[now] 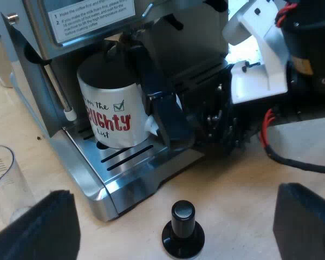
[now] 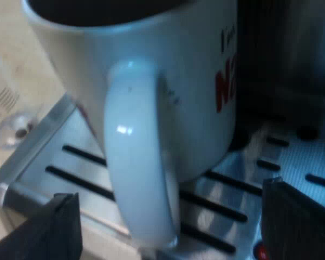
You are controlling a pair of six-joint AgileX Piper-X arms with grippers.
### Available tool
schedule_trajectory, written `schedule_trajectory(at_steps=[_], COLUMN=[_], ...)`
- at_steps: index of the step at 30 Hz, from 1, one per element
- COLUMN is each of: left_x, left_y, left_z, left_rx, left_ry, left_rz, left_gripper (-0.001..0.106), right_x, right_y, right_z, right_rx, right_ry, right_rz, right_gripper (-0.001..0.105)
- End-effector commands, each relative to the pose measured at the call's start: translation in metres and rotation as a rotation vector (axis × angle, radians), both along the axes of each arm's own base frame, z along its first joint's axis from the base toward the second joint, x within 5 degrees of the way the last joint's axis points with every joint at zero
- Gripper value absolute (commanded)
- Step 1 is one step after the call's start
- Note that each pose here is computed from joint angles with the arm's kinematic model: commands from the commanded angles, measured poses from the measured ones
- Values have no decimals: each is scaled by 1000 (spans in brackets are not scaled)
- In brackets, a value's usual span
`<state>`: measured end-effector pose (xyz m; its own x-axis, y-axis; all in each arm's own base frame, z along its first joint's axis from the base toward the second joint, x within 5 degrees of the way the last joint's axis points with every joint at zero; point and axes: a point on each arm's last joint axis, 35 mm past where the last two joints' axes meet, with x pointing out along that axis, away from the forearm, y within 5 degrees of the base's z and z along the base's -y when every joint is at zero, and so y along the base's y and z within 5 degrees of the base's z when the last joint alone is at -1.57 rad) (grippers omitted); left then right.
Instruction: Remove mug from coffee machine
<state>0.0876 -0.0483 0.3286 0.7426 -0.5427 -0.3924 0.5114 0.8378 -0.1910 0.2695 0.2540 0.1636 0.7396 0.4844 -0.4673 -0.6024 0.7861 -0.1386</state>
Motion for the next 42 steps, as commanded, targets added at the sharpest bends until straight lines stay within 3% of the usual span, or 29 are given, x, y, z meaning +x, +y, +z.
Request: schedule_trajectory(at_steps=[1, 15, 29, 36, 42], left_x=[0, 0, 0, 0, 0], left_y=[-1, -1, -1, -1, -1], left_z=[4, 4, 4, 4, 4], left_rx=[-18, -18, -17, -17, -17], left_ry=[-19, -19, -17, -17, -17], left_rz=[-7, -7, -7, -7, -7], left_gripper=[83, 83, 83, 83, 83], right_x=[4, 11, 12, 12, 12], right_y=[5, 11, 11, 11, 12], right_z=[0, -9, -9, -9, -9], right_rx=[30, 89, 92, 75, 72], right_ry=[-40, -117, -141, -152, -154], right_rz=[7, 0, -1, 7, 13], right_gripper=[70, 70, 69, 37, 36])
